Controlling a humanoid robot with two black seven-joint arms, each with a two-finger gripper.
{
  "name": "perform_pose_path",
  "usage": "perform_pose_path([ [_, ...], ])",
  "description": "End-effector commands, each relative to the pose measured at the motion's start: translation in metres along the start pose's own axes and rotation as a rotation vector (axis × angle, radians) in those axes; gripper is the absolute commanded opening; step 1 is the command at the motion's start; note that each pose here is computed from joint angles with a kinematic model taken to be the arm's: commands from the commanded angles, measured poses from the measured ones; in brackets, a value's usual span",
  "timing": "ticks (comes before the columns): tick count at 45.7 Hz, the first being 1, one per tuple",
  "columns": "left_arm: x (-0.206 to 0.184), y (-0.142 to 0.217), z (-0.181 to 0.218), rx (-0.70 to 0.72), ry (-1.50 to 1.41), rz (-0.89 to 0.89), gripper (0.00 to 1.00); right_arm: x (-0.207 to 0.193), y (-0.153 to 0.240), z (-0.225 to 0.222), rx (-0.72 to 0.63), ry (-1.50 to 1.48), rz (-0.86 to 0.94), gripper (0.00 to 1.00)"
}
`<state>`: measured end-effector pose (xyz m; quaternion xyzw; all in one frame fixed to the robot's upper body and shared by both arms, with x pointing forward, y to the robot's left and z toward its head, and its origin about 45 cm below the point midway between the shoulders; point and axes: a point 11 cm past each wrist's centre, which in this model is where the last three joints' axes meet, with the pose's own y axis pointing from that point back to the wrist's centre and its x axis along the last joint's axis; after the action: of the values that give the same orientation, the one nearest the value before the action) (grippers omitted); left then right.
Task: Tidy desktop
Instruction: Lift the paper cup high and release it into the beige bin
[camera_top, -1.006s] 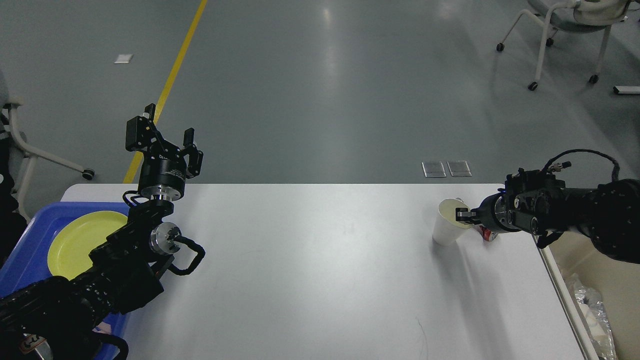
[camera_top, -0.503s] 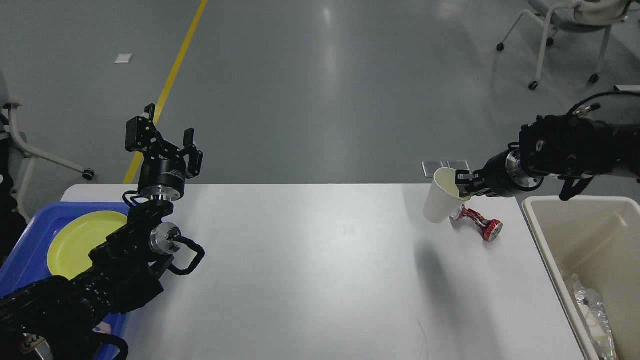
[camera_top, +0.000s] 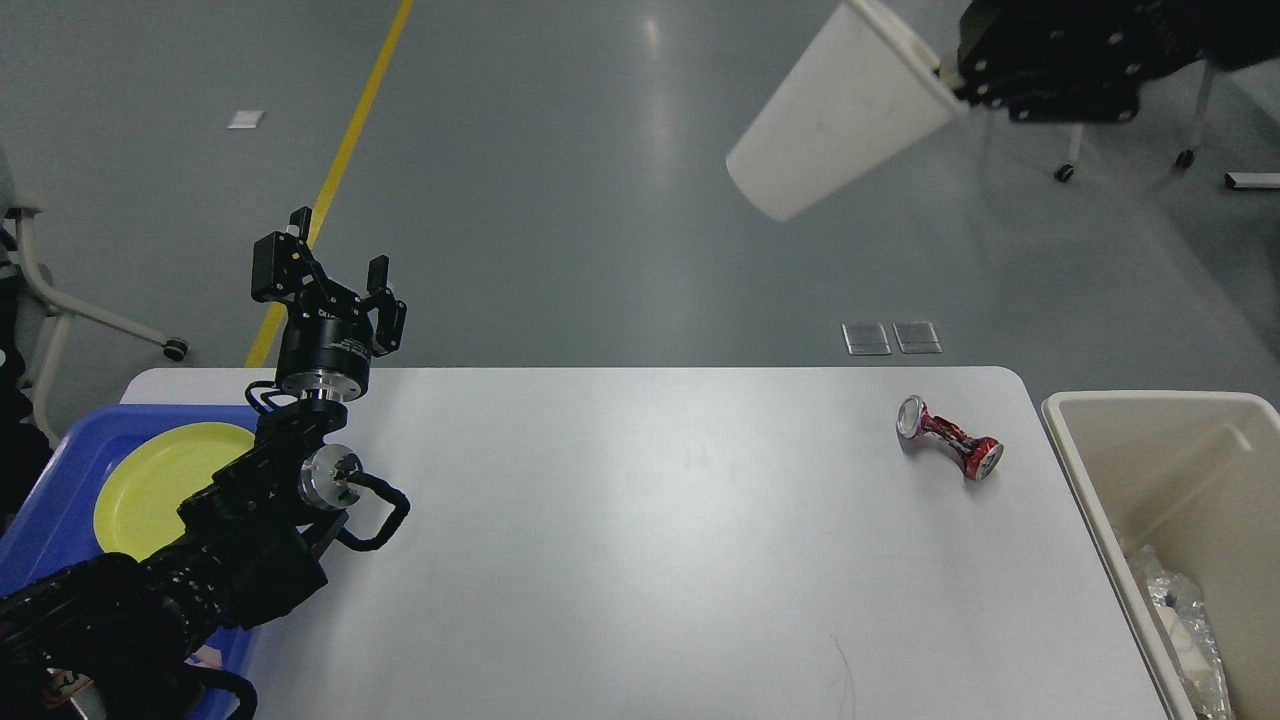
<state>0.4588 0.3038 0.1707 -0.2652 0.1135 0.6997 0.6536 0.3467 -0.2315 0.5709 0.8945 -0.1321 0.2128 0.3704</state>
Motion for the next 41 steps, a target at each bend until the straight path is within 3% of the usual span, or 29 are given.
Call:
perform_pose_path([
  [1,0.000,0.000,0.000,0.000,0.000,0.000,1.00,0.001,0.045,-0.065,0.164,0.145,0.103,0.00],
  [7,0.000,0.000,0.000,0.000,0.000,0.000,1.00,-0.006,0.068,-0.098,0.219,0.234,0.145,0.00],
  [13,0.000,0.000,0.000,-0.001,0.000,-0.001,1.00,-0.001,0.064,-0.075,0.145,0.203,0.148,0.00],
  [18,0.000,0.000,0.000,0.000,0.000,0.000,1.00,0.007,0.041,0.004,-0.066,0.123,0.098,0.00],
  [26,0.000,0.000,0.000,0.000,0.000,0.000,1.00,-0.003,0.013,0.174,-0.400,-0.094,-0.010,0.00],
  [32,0.000,0.000,0.000,0.000,0.000,0.000,1.00,-0.024,0.022,0.294,-0.649,-0.217,0.037,0.00],
  [41,0.000,0.000,0.000,0.000,0.001,-0.001,1.00,-0.073,0.026,0.424,-0.979,-0.172,0.116,0.00],
])
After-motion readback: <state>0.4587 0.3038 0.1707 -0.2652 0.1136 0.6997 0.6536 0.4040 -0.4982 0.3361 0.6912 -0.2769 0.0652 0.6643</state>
